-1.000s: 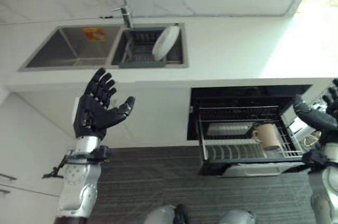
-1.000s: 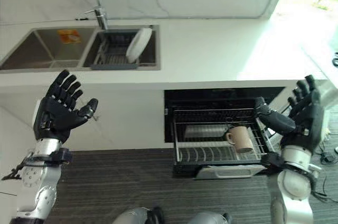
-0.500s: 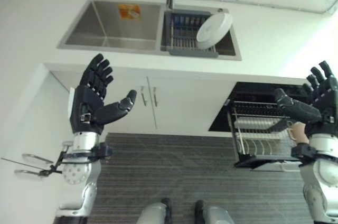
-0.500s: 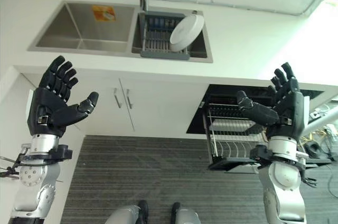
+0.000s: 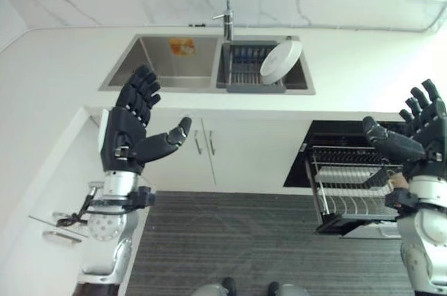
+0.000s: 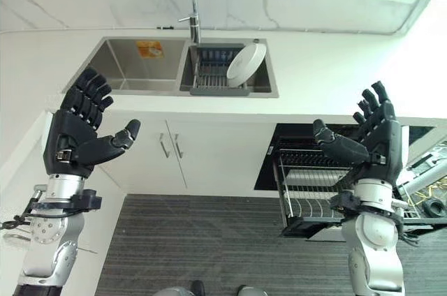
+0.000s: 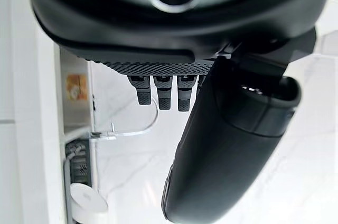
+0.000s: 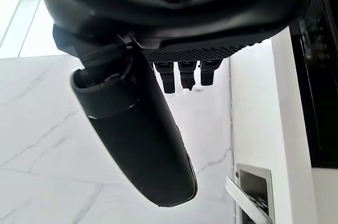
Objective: Place the dishes in the dishwasher.
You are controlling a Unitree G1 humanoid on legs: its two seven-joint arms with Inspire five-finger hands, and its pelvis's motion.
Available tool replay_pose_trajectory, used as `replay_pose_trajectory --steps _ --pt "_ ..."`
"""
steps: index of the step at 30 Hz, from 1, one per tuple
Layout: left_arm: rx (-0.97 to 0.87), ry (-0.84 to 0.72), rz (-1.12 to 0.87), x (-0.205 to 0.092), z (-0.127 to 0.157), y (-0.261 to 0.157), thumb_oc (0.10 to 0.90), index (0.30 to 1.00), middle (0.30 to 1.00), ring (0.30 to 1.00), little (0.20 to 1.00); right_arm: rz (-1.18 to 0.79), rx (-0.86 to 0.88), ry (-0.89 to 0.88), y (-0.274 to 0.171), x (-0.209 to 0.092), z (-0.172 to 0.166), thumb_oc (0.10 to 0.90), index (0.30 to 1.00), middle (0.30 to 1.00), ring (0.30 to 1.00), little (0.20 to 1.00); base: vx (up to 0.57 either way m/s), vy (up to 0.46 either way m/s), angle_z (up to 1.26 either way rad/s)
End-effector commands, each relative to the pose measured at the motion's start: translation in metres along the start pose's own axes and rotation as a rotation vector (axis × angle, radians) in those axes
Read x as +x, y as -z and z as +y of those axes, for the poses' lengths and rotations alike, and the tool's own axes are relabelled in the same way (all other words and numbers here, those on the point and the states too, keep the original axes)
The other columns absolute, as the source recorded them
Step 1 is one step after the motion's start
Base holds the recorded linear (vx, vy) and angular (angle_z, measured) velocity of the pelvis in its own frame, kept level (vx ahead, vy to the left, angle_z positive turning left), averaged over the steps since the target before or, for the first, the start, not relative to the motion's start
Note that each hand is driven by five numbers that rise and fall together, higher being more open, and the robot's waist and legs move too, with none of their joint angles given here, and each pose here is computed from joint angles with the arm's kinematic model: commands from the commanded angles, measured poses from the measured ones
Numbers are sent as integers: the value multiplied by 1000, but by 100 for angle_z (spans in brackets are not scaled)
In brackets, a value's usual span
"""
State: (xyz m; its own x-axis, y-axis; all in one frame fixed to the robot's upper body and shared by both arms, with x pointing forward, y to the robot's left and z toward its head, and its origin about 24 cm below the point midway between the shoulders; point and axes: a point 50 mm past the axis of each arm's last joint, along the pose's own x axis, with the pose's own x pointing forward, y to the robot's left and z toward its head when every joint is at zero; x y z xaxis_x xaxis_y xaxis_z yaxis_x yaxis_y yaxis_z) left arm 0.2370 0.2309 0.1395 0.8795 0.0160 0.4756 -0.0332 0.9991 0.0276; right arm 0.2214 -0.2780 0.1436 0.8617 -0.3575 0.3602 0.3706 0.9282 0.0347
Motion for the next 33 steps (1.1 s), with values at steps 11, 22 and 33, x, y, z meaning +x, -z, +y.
replay_pose_trajectory --steps 11,22,33 --pt "19 -6 -208 -1 0 -35 800 900 900 900 900 -124 -100 -234 -28 14 12 800 900 900 900 900 231 67 -18" --pt "123 39 -251 5 -1 -40 800 900 900 900 900 -198 -25 -274 -42 18 16 800 900 900 900 900 236 242 -29" --pt "123 207 -354 15 -18 -60 800 900 900 900 900 -285 59 -199 -50 11 14 800 900 900 900 900 98 216 31"
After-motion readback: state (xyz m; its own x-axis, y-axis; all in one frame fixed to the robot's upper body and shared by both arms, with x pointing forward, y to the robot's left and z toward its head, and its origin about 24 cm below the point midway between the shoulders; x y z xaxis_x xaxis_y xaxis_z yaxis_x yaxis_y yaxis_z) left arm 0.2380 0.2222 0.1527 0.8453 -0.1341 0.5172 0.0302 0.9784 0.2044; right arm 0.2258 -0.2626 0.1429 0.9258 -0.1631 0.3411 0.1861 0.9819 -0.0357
